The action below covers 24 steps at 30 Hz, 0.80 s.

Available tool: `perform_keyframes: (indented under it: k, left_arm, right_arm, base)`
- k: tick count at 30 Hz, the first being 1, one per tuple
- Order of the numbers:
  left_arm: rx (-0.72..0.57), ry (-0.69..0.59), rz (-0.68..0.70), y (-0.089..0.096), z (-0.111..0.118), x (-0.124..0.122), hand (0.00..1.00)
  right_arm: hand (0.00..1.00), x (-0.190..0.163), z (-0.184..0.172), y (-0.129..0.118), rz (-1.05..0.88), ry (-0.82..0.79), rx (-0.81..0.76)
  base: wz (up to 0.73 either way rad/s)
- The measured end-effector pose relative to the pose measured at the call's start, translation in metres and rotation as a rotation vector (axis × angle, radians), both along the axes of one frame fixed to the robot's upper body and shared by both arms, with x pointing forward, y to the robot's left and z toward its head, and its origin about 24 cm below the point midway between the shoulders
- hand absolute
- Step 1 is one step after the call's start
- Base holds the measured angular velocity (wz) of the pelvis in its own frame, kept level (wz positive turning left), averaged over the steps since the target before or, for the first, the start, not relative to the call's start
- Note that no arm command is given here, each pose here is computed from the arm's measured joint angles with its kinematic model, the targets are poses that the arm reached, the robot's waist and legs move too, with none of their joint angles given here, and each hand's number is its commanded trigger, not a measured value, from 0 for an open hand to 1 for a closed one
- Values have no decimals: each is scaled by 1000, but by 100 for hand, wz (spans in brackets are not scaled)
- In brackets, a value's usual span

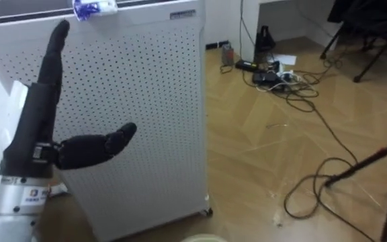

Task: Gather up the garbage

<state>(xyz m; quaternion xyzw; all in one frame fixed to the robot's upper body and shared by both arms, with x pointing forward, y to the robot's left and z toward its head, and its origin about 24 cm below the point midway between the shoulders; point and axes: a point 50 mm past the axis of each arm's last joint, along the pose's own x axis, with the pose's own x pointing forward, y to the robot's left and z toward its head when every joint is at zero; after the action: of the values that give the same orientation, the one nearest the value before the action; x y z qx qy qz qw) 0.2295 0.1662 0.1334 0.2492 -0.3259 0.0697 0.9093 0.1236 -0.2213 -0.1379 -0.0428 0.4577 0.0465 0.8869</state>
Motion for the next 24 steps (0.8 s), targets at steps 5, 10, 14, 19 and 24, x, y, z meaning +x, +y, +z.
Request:
perform_keyframes:
  k: [5, 10, 14, 19, 24]
  left_arm:
    - [2, -49, 16, 1, 5, -2, 0]
    - [16, -83, 33, 3, 8, -3, 0]
    - [108, -165, 65, 0, 14, -3, 0]
    - [110, -242, 87, -1, 24, -2, 0]
    - [120, -288, 107, 0, 29, -4, 0]
  right_arm:
    - [100, 12, 7, 5, 37, -56, 9]
    - [100, 22, 13, 6, 49, -104, 13]
    - [100, 28, 17, 9, 56, -129, 21]
    - [100, 27, 17, 14, 75, -141, 41]
    - [100, 28, 18, 14, 109, -142, 28]
  base:
    - [-5]
    - [9]
    - [13]
    - [18]
    - [26]
